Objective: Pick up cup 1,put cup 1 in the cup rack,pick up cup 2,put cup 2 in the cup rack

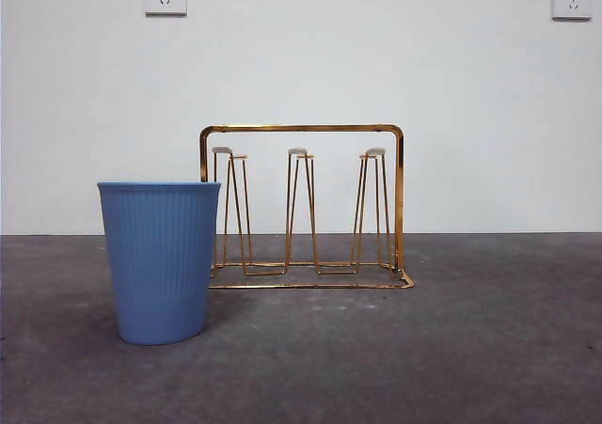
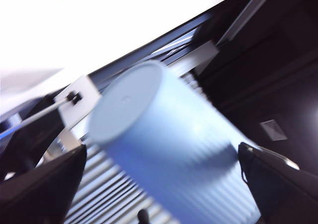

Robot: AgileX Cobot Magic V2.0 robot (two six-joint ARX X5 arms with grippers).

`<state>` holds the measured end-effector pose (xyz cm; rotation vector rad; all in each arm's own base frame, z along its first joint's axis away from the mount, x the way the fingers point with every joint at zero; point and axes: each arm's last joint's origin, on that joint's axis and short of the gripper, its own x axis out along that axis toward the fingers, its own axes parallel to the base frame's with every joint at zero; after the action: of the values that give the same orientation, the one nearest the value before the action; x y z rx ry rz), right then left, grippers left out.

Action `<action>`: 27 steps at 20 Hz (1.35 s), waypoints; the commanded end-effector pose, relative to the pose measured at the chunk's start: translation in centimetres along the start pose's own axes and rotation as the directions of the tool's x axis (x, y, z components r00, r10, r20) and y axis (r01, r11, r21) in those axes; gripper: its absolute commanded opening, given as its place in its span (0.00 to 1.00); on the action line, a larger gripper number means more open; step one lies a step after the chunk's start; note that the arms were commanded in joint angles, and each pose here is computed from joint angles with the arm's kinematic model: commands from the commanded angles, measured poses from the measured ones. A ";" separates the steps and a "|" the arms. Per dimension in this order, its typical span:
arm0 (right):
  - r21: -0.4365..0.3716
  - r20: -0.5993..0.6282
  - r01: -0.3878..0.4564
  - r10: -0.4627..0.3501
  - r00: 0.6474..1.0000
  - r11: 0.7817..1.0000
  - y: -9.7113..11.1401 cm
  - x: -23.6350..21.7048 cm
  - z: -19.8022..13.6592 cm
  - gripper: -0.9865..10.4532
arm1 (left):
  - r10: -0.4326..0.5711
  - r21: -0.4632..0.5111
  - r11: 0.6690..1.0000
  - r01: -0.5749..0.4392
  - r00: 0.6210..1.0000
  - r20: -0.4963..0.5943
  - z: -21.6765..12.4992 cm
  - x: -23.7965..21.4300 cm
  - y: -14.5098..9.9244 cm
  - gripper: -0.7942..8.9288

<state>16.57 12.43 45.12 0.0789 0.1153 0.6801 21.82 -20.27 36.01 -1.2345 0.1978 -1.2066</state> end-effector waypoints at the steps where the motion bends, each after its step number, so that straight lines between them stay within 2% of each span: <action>1: -0.011 -0.010 -0.031 0.031 0.999 0.999 0.8 0.7 -0.3 0.07 | 0.002 0.000 1.000 -0.002 1.000 0.002 -0.1 0.1 0.1 0.76; 5: -0.025 -0.039 -0.017 0.016 0.999 1.000 1.0 1.0 -0.7 0.07 | -0.036 0.012 0.999 0.036 0.999 0.018 0.1 0.1 -0.3 0.76; 10: -0.064 -0.128 0.002 -0.010 0.992 0.998 0.9 1.0 -1.6 0.07 | -0.032 0.012 0.999 0.032 0.999 0.037 0.2 0.1 -0.2 0.76; 15: -0.068 -0.149 0.025 -0.035 0.988 0.997 0.8 0.9 -1.8 0.07 | -0.033 0.012 0.999 0.032 0.999 0.034 0.2 0.1 -0.2 0.74; 18: -0.069 -0.171 0.028 -0.039 0.985 0.997 0.8 0.9 -2.0 0.07 | -0.034 0.013 0.999 0.033 0.999 0.029 0.1 0.1 -0.2 0.46; 22: -0.071 -0.193 0.034 -0.047 0.980 0.997 0.7 0.9 -2.3 0.08 | -0.031 0.012 0.999 0.031 0.999 0.027 0.1 0.1 -0.2 0.20; 24: -0.072 -0.203 0.034 -0.048 0.978 0.997 0.7 0.8 -2.3 0.08 | -0.034 0.013 0.999 0.034 0.999 0.012 0.1 0.1 -0.2 0.11; 27: -0.072 -0.217 0.035 -0.050 0.975 0.997 0.7 0.7 -2.5 0.10 | -0.014 0.029 0.999 0.014 1.000 -0.005 0.0 0.1 0.0 0.10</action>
<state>16.05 13.34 43.31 -0.0573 0.2701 0.6679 22.09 -20.39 35.74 -1.2823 0.2361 -1.1890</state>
